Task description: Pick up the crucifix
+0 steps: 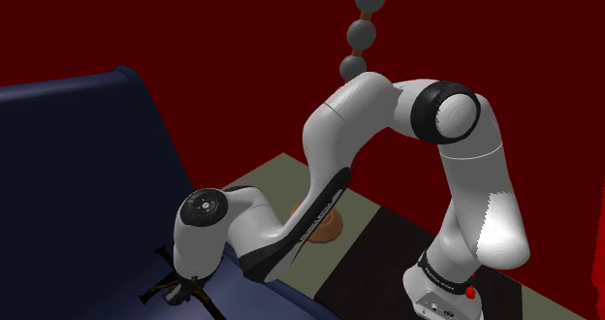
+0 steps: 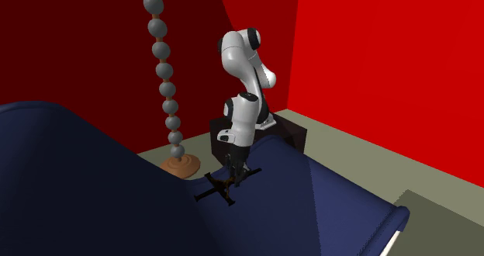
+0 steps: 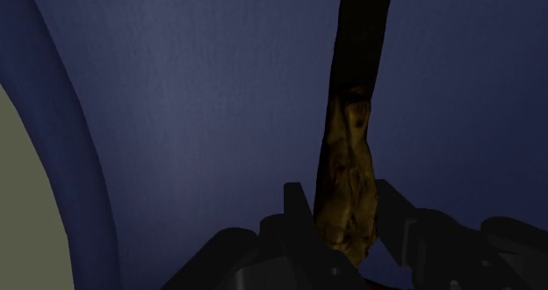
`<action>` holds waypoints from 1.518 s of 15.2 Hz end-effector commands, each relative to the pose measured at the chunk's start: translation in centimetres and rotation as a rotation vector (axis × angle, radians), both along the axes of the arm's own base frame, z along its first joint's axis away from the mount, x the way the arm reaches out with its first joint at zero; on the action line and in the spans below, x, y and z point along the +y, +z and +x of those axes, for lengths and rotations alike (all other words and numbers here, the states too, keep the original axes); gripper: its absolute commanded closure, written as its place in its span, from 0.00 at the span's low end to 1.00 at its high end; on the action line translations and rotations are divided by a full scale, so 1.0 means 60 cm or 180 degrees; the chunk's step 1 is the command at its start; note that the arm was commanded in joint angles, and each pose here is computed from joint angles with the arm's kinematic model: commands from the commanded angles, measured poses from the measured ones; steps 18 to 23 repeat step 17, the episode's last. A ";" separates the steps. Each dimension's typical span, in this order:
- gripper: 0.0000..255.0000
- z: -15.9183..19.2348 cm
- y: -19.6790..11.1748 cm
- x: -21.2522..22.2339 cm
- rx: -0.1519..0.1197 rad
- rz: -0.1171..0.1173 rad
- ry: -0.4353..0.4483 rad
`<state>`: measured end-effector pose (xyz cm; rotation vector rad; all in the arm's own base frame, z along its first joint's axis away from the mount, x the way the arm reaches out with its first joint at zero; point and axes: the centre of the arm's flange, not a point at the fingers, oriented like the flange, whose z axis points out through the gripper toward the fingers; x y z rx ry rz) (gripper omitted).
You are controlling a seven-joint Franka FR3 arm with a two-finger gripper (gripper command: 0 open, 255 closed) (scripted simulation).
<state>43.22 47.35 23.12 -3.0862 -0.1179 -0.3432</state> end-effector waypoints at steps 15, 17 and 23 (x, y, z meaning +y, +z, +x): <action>1.00 0.000 0.132 0.001 -0.0002 0.0001 0.0000; 1.00 0.000 0.134 0.001 -0.0002 0.0001 0.0000; 1.00 0.000 0.134 0.001 -0.0002 0.0001 0.0000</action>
